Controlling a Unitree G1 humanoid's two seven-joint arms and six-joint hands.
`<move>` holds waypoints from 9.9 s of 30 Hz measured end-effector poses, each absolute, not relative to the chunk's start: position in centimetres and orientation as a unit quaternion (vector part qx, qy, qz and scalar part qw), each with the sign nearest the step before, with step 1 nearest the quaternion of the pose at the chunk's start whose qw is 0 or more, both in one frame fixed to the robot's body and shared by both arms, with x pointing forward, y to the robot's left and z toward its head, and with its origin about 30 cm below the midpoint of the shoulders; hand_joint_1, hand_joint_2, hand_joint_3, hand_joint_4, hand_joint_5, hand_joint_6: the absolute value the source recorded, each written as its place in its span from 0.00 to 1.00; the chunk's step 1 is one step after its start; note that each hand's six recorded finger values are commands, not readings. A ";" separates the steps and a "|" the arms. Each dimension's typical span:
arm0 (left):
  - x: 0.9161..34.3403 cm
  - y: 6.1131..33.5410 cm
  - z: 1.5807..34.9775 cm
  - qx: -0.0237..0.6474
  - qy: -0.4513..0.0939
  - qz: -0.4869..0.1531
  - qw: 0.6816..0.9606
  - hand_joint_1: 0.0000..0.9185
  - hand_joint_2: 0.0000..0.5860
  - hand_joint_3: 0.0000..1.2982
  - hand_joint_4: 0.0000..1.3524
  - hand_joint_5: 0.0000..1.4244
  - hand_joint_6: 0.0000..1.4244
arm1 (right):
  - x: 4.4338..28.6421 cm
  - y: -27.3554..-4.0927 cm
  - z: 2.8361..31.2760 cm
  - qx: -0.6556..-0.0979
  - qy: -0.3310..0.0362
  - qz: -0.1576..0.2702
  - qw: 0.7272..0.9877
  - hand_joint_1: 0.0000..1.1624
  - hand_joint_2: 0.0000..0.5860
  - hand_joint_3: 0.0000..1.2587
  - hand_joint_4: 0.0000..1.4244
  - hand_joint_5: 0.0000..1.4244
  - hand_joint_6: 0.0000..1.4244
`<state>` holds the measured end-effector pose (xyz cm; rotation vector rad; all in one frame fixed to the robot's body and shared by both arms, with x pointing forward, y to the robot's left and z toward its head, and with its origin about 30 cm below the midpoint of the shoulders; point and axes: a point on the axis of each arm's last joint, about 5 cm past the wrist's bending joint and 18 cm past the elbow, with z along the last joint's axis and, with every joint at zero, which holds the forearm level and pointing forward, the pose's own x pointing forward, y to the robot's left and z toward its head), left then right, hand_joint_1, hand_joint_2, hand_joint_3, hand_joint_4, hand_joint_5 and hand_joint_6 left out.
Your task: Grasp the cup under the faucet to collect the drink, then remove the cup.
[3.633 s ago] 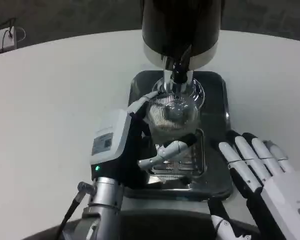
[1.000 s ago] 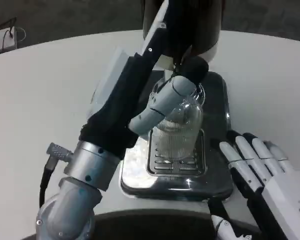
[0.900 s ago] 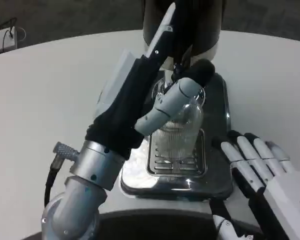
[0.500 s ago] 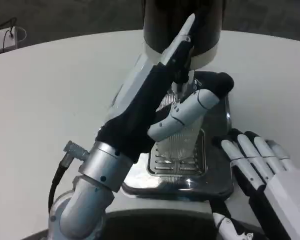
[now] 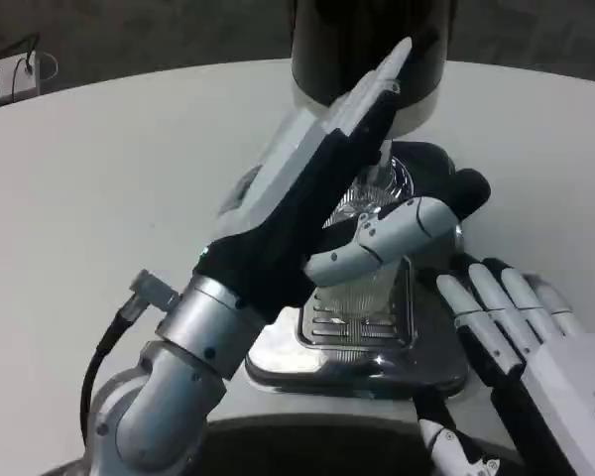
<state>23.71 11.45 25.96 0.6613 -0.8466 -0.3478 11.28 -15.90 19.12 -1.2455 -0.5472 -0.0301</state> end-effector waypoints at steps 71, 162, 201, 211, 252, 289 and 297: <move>22.2 11.3 27.6 0.446 -0.400 -0.164 0.784 0.00 0.25 0.00 0.00 0.00 0.00 | 17.6 -14.1 19.3 -0.408 -0.245 -0.015 0.879 0.51 0.45 0.01 0.04 0.05 0.15; 15.0 16.7 17.5 0.429 -0.237 -0.034 0.871 0.00 0.27 0.00 0.00 0.00 0.00 | 25.7 -11.7 18.4 -0.303 -0.206 0.004 0.930 0.56 0.37 0.00 0.03 0.06 0.14; 14.9 17.0 17.9 0.431 -0.222 -0.021 0.874 0.00 0.27 0.00 0.00 0.00 0.00 | 27.5 -9.4 18.3 -0.277 -0.217 0.017 0.936 0.57 0.36 0.00 0.05 0.08 0.14; 14.8 17.0 18.0 0.431 -0.221 -0.018 0.875 0.00 0.27 0.00 0.00 0.00 0.00 | 27.5 -8.6 18.4 -0.268 -0.225 0.025 0.936 0.59 0.35 0.03 0.08 0.10 0.15; 15.4 17.0 18.4 0.424 -0.217 -0.010 0.879 0.00 0.27 0.00 0.00 0.00 0.00 | 27.7 -7.9 19.2 -0.175 -0.241 -0.030 0.954 0.99 0.21 0.69 0.72 0.85 1.00; 15.4 16.7 18.1 0.423 -0.217 -0.019 0.879 0.00 0.26 0.00 0.00 0.00 0.00 | 21.5 -11.3 18.6 -0.204 -0.268 0.042 0.941 1.00 0.14 0.71 0.73 0.84 1.00; 15.3 16.7 18.1 0.450 -0.216 -0.014 0.866 0.00 0.18 0.00 0.00 0.00 0.00 | 19.4 -13.0 18.8 -0.204 -0.269 0.036 0.940 1.00 0.14 0.71 0.73 0.85 1.00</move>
